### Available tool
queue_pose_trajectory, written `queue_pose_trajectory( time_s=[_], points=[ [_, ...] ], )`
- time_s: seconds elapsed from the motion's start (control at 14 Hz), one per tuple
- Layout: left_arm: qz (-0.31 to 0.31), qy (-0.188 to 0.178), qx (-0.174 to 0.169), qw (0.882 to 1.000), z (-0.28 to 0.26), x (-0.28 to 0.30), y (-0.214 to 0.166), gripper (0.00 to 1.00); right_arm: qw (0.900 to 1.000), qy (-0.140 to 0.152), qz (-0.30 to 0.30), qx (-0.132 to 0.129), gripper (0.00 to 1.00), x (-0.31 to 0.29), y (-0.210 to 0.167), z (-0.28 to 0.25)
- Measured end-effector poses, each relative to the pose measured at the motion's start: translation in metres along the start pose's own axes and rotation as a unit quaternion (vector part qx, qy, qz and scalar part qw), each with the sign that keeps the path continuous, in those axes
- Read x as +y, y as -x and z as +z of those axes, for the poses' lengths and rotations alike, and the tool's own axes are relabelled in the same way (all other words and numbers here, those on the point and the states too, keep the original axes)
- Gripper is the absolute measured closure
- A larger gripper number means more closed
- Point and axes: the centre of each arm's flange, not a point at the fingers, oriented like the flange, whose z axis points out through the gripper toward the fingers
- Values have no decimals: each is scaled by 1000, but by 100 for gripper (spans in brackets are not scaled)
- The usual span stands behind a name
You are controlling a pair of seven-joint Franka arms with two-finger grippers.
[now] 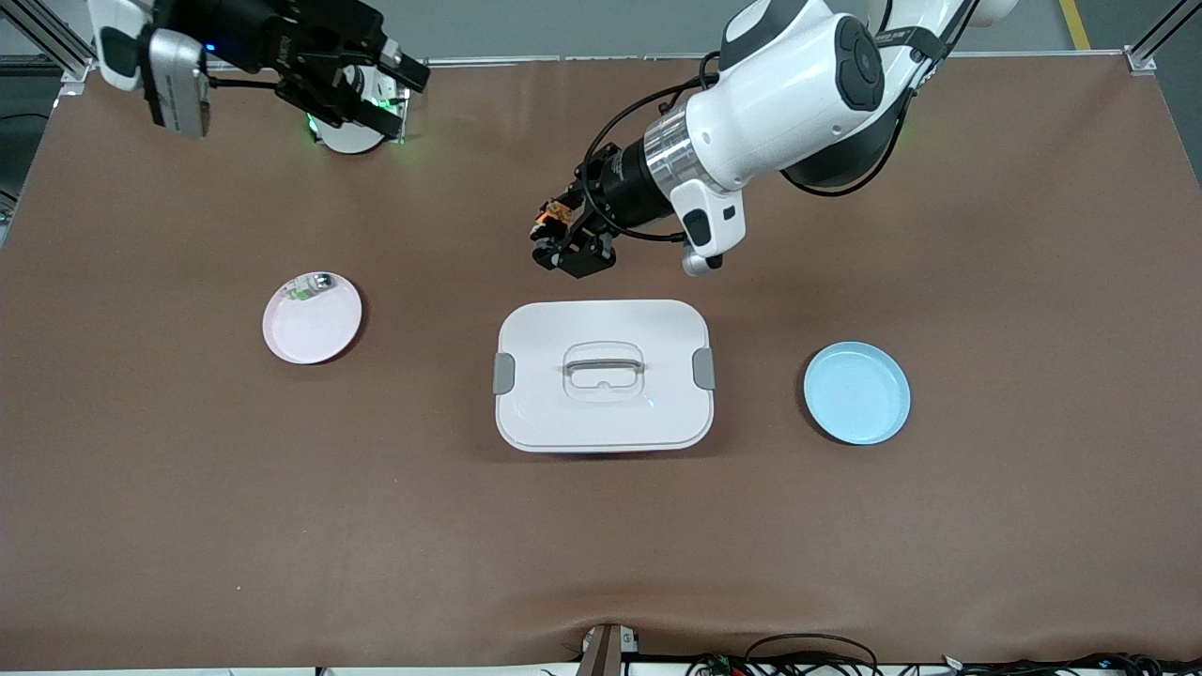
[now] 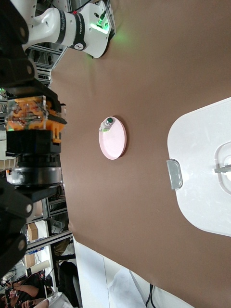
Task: Transfer orange switch to right arm and place
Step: 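Hold the switch with the left gripper while the right gripper approaches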
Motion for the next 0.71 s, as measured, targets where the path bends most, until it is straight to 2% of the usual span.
queue_pose_trajectory(
  time_s=[0.71],
  points=[
    [0, 0, 0, 1000, 0, 0, 0, 28, 1000, -2, 4, 12, 0, 8, 7, 28]
  ],
)
